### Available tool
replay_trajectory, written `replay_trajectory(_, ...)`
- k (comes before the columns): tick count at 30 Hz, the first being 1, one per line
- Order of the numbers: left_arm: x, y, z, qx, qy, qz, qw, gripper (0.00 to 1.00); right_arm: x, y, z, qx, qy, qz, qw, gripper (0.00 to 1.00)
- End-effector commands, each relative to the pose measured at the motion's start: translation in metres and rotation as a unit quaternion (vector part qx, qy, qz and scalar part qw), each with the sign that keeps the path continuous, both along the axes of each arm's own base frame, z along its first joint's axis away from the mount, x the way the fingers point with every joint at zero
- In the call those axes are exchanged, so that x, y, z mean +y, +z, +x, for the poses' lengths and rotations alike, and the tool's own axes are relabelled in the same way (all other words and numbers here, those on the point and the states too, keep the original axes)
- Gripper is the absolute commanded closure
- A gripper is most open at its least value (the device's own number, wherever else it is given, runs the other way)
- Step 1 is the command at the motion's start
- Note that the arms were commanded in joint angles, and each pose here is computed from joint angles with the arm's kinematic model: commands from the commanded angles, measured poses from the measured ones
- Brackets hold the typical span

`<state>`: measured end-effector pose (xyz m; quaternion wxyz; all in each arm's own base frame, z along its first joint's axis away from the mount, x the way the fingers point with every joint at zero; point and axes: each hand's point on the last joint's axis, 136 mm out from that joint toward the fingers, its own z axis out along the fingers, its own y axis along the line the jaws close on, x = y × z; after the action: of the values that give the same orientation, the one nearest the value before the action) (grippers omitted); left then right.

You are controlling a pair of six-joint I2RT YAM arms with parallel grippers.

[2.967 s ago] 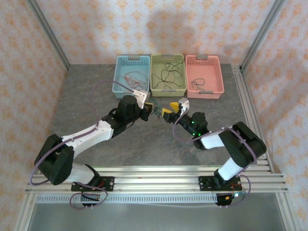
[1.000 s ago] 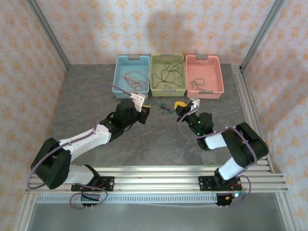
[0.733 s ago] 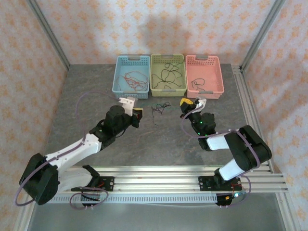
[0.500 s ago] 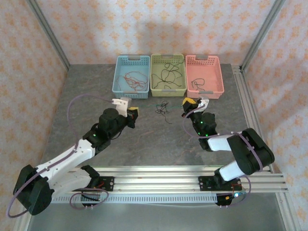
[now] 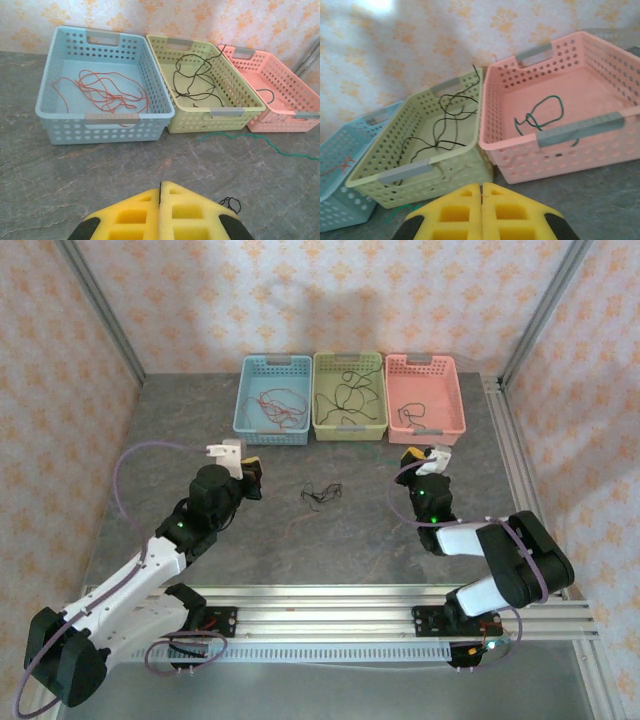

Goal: Untangle the cables

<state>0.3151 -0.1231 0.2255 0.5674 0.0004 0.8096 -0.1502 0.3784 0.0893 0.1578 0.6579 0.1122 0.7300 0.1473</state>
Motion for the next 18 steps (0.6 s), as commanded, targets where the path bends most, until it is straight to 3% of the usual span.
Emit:
replay_trajectory(1, 0.007, -0.003, 0.0, 0.006, 0.016, 0.004, 1.0, 1.0, -0.006, 0.005, -0.001, -0.006, -0.016, -0.004, 1.0, 1.0)
replay_trajectory(6, -0.009, -0.013, 0.006, 0.032, -0.015, -0.001, 0.999, 1.0, 0.016, 0.016, -0.001, -0.034, 0.045, 0.009, 0.998, 1.0)
replay_trajectory(11, -0.01, -0.025, 0.014, 0.067, -0.001, 0.004, 0.998, 1.0, 0.025, 0.038, -0.007, -0.078, 0.075, 0.009, 0.994, 1.0)
replay_trajectory(15, -0.006, -0.031, 0.022, 0.075, 0.025, -0.007, 0.997, 0.79, 0.018, 0.069, -0.011, -0.087, 0.062, 0.0, 0.994, 1.0)
replay_trajectory(18, -0.002, -0.039, 0.037, 0.08, 0.059, -0.015, 0.995, 0.7, -0.002, 0.099, -0.01, -0.084, 0.005, -0.027, 0.996, 1.0)
